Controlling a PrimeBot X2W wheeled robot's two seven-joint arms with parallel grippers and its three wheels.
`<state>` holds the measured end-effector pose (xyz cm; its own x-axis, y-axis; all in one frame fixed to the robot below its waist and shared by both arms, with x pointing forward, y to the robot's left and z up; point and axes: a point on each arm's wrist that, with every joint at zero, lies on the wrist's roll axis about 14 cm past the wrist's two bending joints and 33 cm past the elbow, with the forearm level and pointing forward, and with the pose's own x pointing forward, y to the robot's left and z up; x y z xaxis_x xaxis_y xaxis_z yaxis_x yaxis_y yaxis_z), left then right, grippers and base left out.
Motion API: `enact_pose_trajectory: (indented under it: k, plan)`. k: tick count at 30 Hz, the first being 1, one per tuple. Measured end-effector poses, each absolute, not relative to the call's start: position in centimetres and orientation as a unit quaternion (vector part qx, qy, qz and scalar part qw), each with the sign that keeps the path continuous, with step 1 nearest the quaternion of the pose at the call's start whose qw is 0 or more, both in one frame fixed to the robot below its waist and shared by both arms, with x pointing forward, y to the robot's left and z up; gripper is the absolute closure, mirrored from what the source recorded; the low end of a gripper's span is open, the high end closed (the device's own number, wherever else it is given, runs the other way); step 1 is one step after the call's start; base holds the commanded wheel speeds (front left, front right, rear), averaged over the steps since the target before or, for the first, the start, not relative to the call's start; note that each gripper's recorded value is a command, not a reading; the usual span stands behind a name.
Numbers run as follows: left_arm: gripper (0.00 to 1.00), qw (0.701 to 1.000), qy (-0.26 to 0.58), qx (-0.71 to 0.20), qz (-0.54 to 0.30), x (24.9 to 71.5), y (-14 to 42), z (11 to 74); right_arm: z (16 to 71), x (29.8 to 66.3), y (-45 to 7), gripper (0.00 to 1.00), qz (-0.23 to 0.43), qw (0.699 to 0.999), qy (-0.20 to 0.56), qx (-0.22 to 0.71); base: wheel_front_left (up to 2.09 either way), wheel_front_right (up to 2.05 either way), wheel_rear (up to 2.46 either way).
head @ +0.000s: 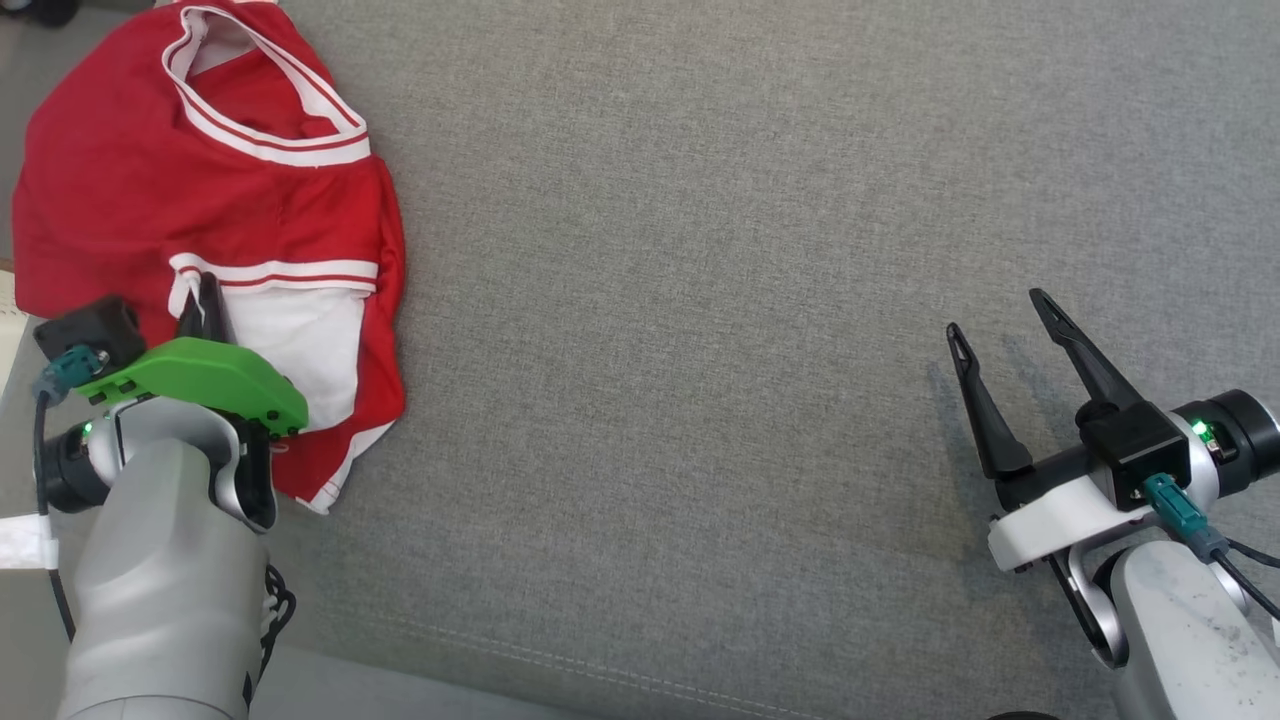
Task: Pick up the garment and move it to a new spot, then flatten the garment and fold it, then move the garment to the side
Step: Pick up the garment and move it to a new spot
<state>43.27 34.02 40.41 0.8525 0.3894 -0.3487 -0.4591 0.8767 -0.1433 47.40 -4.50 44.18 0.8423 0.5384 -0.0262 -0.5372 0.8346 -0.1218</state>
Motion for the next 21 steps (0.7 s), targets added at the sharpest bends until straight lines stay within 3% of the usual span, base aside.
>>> enact_pose_trajectory:
  k: [6, 13, 21]
  plan:
    - [1.0, 0.963, 0.127, -0.104, 0.213, 44.0, 34.4, 42.3, 44.7, 47.2, -4.4, 0.0, 0.276, 0.959, -0.008, -0.058, 0.0, 0.0, 0.0]
    - [1.0, 0.984, 0.035, -0.073, 0.16, 47.0, 33.3, 48.8, 46.1, 46.8, -4.3, 0.0, 0.268, 0.962, -0.02, -0.046, 0.0, 0.0, 0.0]
    - [1.0, 0.997, -0.058, -0.043, 0.009, 51.8, 24.0, 56.3, 47.8, 45.7, -5.6, 0.0, 0.231, 0.972, -0.03, -0.022, 0.0, 0.0, 0.0]
